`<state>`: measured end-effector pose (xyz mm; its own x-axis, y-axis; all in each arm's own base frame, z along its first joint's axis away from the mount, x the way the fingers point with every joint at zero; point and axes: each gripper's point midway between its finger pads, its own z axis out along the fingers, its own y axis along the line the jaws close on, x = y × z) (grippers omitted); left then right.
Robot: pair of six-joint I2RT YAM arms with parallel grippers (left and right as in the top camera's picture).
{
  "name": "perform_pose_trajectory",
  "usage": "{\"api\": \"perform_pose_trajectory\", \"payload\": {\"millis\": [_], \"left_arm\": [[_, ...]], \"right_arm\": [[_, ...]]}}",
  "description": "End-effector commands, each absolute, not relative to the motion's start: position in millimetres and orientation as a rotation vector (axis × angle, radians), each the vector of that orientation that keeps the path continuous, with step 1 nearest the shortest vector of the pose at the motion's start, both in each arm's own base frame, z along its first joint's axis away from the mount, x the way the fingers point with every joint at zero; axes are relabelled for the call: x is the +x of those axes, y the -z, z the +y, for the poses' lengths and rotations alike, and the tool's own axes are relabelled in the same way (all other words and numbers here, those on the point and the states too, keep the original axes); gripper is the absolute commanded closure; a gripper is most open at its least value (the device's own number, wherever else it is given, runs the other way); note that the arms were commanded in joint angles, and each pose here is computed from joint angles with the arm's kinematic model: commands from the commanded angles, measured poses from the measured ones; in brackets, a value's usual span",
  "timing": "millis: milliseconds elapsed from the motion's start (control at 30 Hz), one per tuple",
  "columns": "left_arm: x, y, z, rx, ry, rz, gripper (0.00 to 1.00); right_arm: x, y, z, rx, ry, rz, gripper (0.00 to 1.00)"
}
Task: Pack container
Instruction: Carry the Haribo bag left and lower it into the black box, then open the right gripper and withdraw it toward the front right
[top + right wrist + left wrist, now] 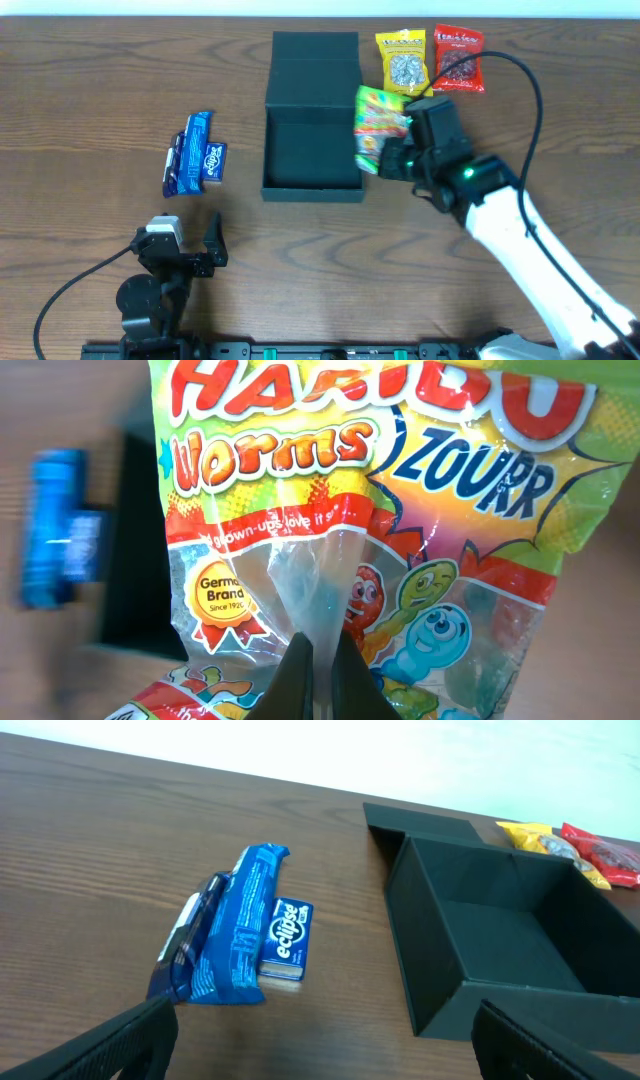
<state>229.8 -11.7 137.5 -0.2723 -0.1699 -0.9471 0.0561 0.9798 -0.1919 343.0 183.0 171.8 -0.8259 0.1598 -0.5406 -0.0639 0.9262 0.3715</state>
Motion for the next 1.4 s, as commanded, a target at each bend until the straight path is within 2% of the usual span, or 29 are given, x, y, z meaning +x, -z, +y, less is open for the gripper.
{"api": "perform_pose_trajectory", "payload": {"millis": [0, 200, 533, 733, 767, 800, 867, 900, 967, 1133, 1367], "left_arm": [[229.9, -126.8, -10.3, -0.096, 0.217, 1.855, 0.05], [229.9, -126.8, -10.3, -0.096, 0.217, 1.855, 0.05], [229.9, -126.8, -10.3, -0.096, 0.217, 1.855, 0.05], [229.9, -126.8, -10.3, -0.096, 0.217, 1.855, 0.05], [229.9, -126.8, -10.3, -0.096, 0.217, 1.855, 0.05], [229.8, -126.7, -10.3, -0.096, 0.217, 1.855, 0.05], [229.9, -126.8, -10.3, -0.096, 0.217, 1.855, 0.05], [229.8, -126.7, -10.3, -0.096, 0.217, 1.855, 0.05], [229.9, -126.8, -10.3, -0.096, 0.217, 1.855, 0.05], [229.8, -126.7, -10.3, -0.096, 0.217, 1.855, 0.05], [229.9, -126.8, -10.3, -0.096, 0.217, 1.855, 0.05]], "right_arm": [[340.5, -189.0, 215.6, 0.033, -0.576, 2.424, 0.98], [350.5, -182.7, 255.3, 0.044, -0.577, 2.349, 0.98], [363.2, -111.1, 265.1, 0.088, -0.472, 2.466, 0.98], [366.0, -92.5, 266.3, 0.089, -0.448, 2.493, 0.98], [366.4, -92.1, 265.7, 0.090, -0.446, 2.494, 0.96], [366.8, -91.6, 264.9, 0.092, -0.444, 2.495, 0.83], [367.7, -91.9, 263.7, 0.091, -0.442, 2.494, 0.38], [368.0, -93.2, 263.1, 0.087, -0.441, 2.492, 0.31], [367.2, -96.6, 262.1, 0.085, -0.445, 2.491, 0.25], [357.4, -126.5, 257.7, 0.044, -0.470, 2.469, 0.21], [312.0, -191.3, 224.8, 0.014, -0.487, 2.448, 0.16]]}}
